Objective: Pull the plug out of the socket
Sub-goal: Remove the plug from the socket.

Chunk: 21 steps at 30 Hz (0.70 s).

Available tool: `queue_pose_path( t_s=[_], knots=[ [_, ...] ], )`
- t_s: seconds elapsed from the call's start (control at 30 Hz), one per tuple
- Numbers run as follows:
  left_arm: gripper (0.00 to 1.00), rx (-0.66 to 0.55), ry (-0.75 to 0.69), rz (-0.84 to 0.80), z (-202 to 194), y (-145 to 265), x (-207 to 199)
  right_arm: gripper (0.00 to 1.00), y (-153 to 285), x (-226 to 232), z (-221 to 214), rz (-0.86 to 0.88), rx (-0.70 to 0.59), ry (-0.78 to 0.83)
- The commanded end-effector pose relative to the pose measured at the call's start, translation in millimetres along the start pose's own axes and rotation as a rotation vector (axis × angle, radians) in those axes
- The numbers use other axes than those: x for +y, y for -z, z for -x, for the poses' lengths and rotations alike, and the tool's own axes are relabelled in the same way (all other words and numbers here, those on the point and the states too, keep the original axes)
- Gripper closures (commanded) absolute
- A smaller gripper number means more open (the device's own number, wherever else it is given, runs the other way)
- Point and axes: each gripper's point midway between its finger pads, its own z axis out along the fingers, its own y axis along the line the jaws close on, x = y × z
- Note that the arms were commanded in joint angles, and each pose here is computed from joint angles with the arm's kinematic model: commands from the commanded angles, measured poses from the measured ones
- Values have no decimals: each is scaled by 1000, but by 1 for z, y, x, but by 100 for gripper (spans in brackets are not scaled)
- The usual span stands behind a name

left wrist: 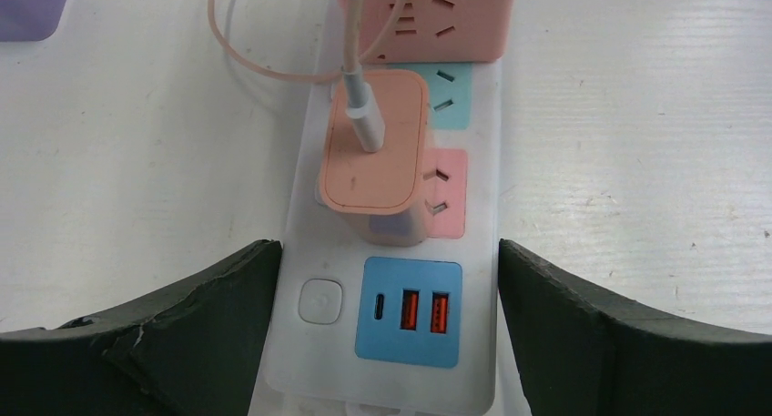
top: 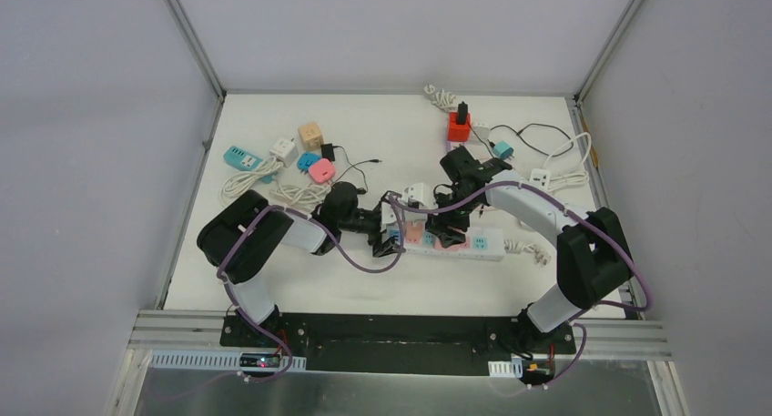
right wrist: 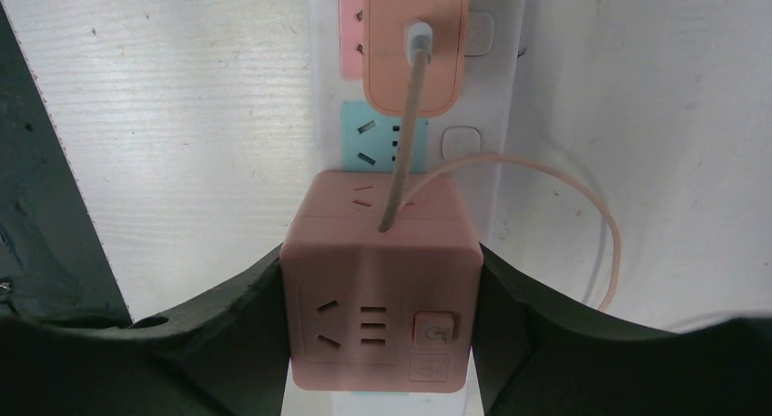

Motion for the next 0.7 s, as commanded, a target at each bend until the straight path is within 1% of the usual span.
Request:
queue_pose_path(
  t_s=[0.0,0.07,0.13,0.2,0.27,0.33,0.4,0.5,0.53,0.67],
  knots=[
    [13,64,-45,-56,-14,-12,-16,100,14,1,7,-14,-39,29],
    [16,74,-45,-50,-15,-13,-17,100,14,0,5,-18,-33,31],
    [22,77,-37,-40,-15,-13,-16,100,15,0,3,-24,-33,39],
    [26,71,-30,-39,-14,-14,-16,100,15,-1,2,-29,-36,44],
    [34,66,-20,-40,-15,-15,-16,100,15,-1,0,-30,-39,47],
    [36,56,-13,-38,-16,-17,-18,100,14,-1,-2,-29,-41,44],
    [34,43,12,-34,-18,-18,-21,100,13,-2,-3,-30,-38,46],
    [21,39,-1,-13,-22,-19,-25,100,12,-2,-5,-27,-32,44],
    [18,39,-5,-7,-24,-19,-27,100,12,-2,-5,-25,-34,45],
    [9,48,-9,20,-27,-19,-24,100,12,-1,-5,-21,-32,43]
  ],
)
